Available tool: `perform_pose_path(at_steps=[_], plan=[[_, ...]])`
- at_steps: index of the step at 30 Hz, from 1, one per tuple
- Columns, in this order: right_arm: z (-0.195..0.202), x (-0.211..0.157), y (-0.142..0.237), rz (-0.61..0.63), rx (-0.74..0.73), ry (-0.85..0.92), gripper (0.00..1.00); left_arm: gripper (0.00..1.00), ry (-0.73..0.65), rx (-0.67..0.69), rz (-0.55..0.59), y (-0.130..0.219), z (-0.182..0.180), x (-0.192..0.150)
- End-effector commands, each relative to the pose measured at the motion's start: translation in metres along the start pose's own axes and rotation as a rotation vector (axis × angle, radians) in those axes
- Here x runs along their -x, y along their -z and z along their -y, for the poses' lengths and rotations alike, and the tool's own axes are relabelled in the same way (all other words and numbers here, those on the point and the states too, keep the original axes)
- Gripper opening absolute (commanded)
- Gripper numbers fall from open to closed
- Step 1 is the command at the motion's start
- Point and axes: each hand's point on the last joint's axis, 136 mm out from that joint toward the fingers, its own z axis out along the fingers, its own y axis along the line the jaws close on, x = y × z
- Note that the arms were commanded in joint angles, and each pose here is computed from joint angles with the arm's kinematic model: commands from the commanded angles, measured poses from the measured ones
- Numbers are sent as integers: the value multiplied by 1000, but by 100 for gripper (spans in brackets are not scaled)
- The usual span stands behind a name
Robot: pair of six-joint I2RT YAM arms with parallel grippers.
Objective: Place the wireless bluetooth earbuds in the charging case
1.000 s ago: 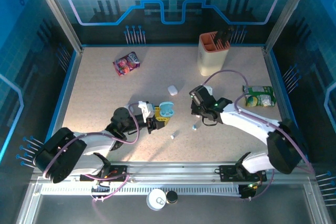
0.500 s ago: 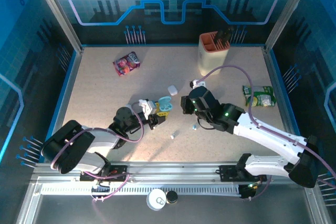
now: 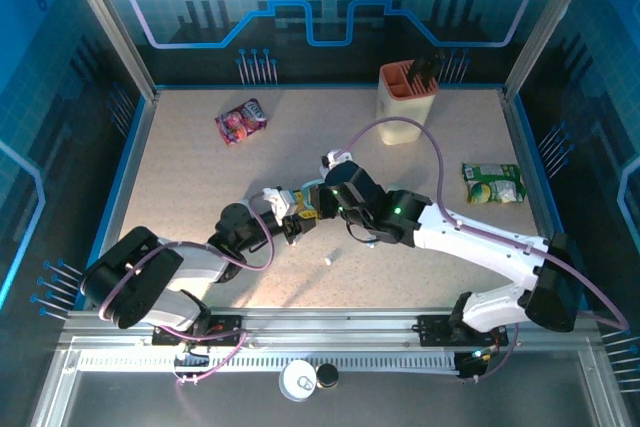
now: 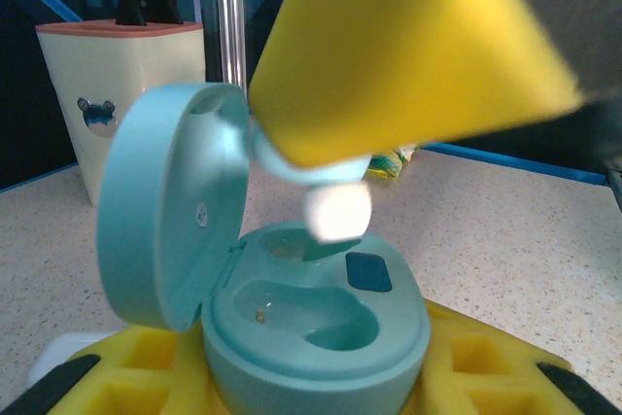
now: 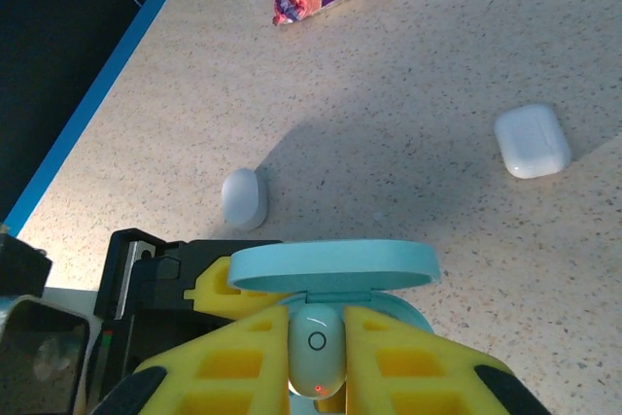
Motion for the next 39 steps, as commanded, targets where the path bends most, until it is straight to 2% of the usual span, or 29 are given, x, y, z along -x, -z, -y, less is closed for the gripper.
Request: perform_pose_path(at_steps=[1, 15, 21, 30, 35, 39], plan=[[-16, 6, -2, 13, 41, 9, 17, 33, -43, 14, 56, -1, -4, 22], [-23, -11, -8, -51, 92, -23, 17, 33, -37, 15, 50, -4, -6, 21], [-20, -10, -6, -42, 74, -16, 29, 33, -39, 15, 54, -4, -6, 22], [-1, 22, 39, 114, 99, 45, 41, 33, -37, 15, 46, -1, -4, 18], [36, 18, 63, 182, 86, 50, 46, 33, -50, 5, 45, 1, -2, 18], [97, -19, 57, 127, 14, -37, 47, 34, -64, -16, 47, 4, 4, 16]])
